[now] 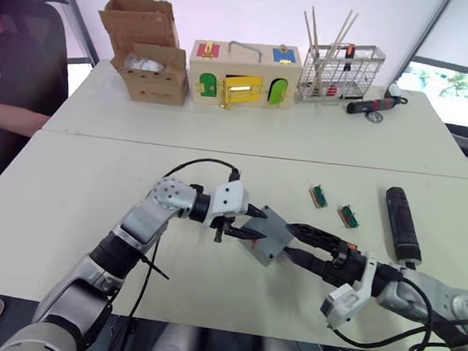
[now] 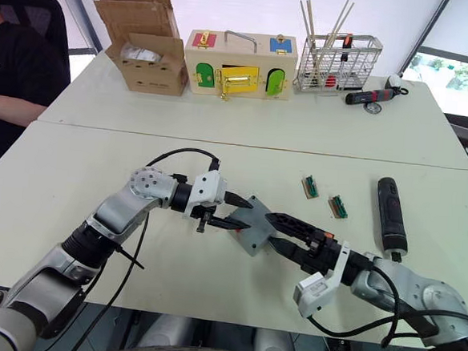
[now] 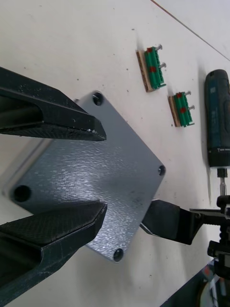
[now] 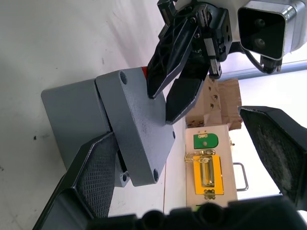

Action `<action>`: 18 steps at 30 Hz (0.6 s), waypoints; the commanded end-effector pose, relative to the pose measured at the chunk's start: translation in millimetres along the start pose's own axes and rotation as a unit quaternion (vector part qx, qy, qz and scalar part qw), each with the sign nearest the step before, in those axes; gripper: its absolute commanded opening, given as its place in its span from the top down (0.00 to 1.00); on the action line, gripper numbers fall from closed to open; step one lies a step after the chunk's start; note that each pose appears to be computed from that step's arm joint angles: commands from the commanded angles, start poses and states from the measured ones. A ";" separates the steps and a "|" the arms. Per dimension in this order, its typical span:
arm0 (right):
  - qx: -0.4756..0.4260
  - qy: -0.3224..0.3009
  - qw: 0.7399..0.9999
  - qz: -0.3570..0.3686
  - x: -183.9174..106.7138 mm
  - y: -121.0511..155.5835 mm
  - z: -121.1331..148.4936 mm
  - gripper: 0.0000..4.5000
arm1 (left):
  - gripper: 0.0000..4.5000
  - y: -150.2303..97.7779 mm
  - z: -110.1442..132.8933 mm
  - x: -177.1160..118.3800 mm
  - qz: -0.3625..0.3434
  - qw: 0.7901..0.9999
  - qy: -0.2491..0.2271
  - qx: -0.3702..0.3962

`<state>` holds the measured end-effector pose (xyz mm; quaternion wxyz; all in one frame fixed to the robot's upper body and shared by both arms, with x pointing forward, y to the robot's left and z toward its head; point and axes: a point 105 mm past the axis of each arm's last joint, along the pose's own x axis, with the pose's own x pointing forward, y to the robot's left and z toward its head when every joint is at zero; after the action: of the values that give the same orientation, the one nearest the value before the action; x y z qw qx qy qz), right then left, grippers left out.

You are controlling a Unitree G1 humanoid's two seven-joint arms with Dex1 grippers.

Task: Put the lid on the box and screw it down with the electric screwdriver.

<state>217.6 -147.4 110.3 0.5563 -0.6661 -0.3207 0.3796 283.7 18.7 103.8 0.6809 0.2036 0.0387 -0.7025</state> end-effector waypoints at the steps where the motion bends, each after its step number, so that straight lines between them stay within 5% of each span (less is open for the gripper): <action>1: -0.014 0.017 1.000 -0.017 -10.6 -13.8 -10.7 0.00 | 0.55 -16.2 -62.7 -0.9 -0.008 0.991 0.112 -0.069; 10: 0.030 -0.028 0.999 0.028 -7.2 -10.1 -0.6 0.00 | 0.55 -19.7 -69.3 2.8 -0.013 0.990 0.122 -0.073; 18: 0.055 -0.065 0.994 0.069 3.1 -34.4 -1.1 0.00 | 0.55 -20.0 -70.4 5.3 -0.017 0.989 0.127 -0.070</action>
<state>222.8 -145.8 132.7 0.5463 -0.6368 -0.2737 0.4702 286.2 16.3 101.9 0.6824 0.2104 0.0395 -0.6989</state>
